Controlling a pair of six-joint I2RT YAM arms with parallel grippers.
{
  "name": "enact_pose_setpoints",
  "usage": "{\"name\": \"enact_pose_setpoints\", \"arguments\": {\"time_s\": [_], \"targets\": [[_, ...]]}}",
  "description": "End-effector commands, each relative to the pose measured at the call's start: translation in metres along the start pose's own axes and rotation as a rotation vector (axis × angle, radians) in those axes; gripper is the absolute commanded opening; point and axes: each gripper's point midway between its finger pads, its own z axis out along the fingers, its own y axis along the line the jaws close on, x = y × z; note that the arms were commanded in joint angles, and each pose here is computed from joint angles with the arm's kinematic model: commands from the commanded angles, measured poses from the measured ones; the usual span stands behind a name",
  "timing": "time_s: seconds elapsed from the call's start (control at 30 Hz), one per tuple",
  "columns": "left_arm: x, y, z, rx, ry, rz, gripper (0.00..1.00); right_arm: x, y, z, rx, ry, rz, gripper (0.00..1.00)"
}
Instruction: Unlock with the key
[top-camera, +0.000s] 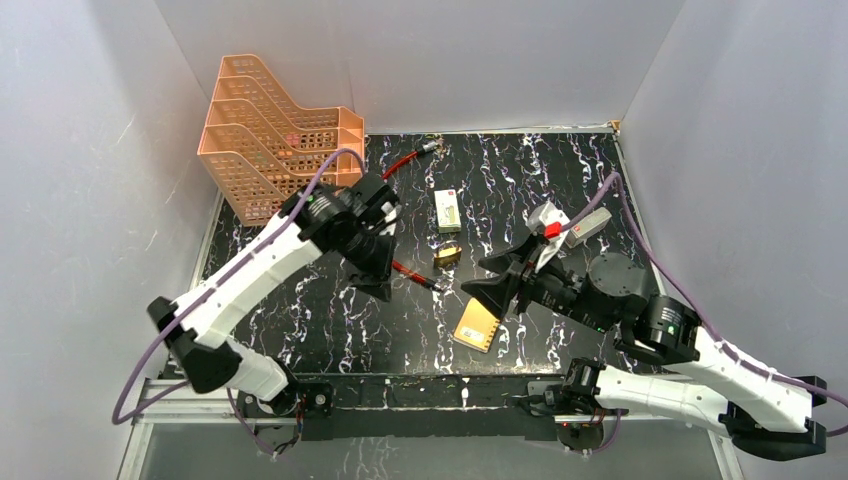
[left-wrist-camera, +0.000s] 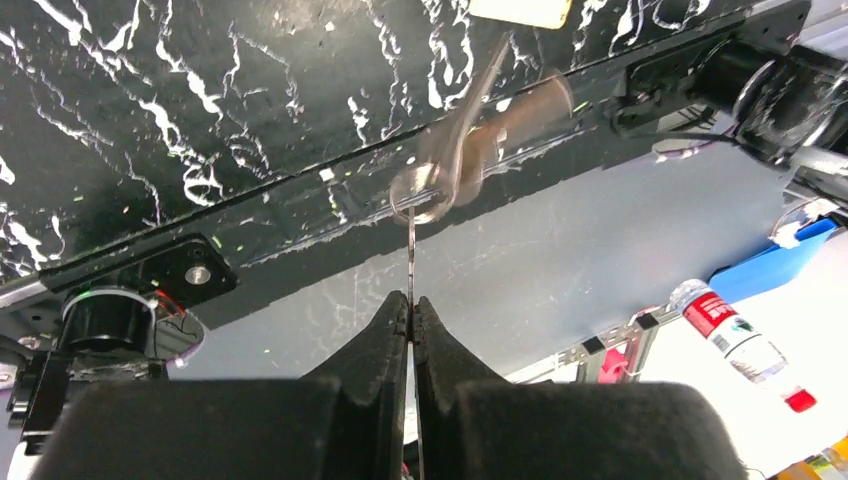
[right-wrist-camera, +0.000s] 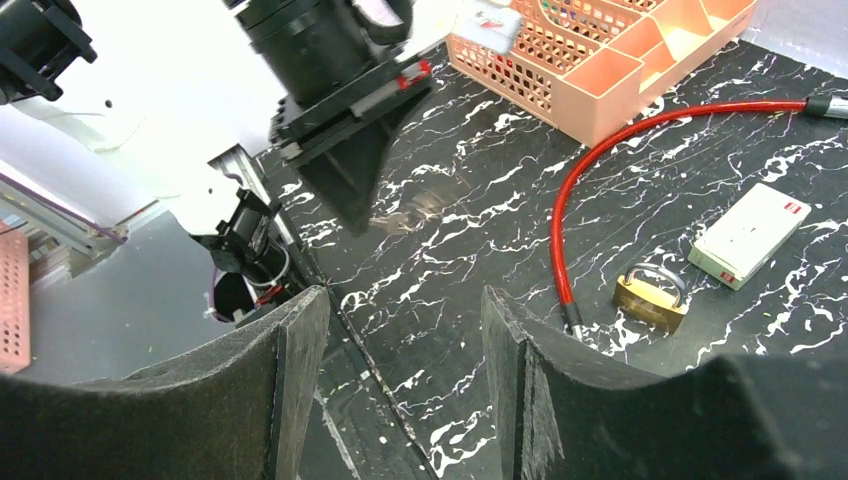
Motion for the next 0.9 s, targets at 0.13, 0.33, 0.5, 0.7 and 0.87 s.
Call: {"name": "enact_pose_setpoints", "arguments": {"time_s": [0.13, 0.33, 0.5, 0.7, 0.87], "targets": [[0.028, 0.014, -0.018, -0.023, 0.013, 0.025, 0.00, -0.003, 0.028, 0.006, -0.156, -0.015, -0.007, 0.66], [0.022, -0.016, -0.046, 0.123, -0.022, 0.116, 0.00, -0.005, 0.053, 0.012, -0.313, -0.066, -0.046, 0.67], [0.026, -0.034, -0.067, 0.246, -0.038, 0.228, 0.00, -0.006, 0.072, 0.022, -0.431, -0.110, -0.087, 0.67], [0.035, -0.077, -0.121, 0.565, -0.202, 0.456, 0.00, -0.023, 0.093, 0.021, -0.544, -0.162, -0.161, 0.67], [0.044, -0.085, -0.142, 0.690, -0.334, 0.630, 0.00, -0.040, 0.105, 0.018, -0.595, -0.177, -0.198, 0.68]]}}
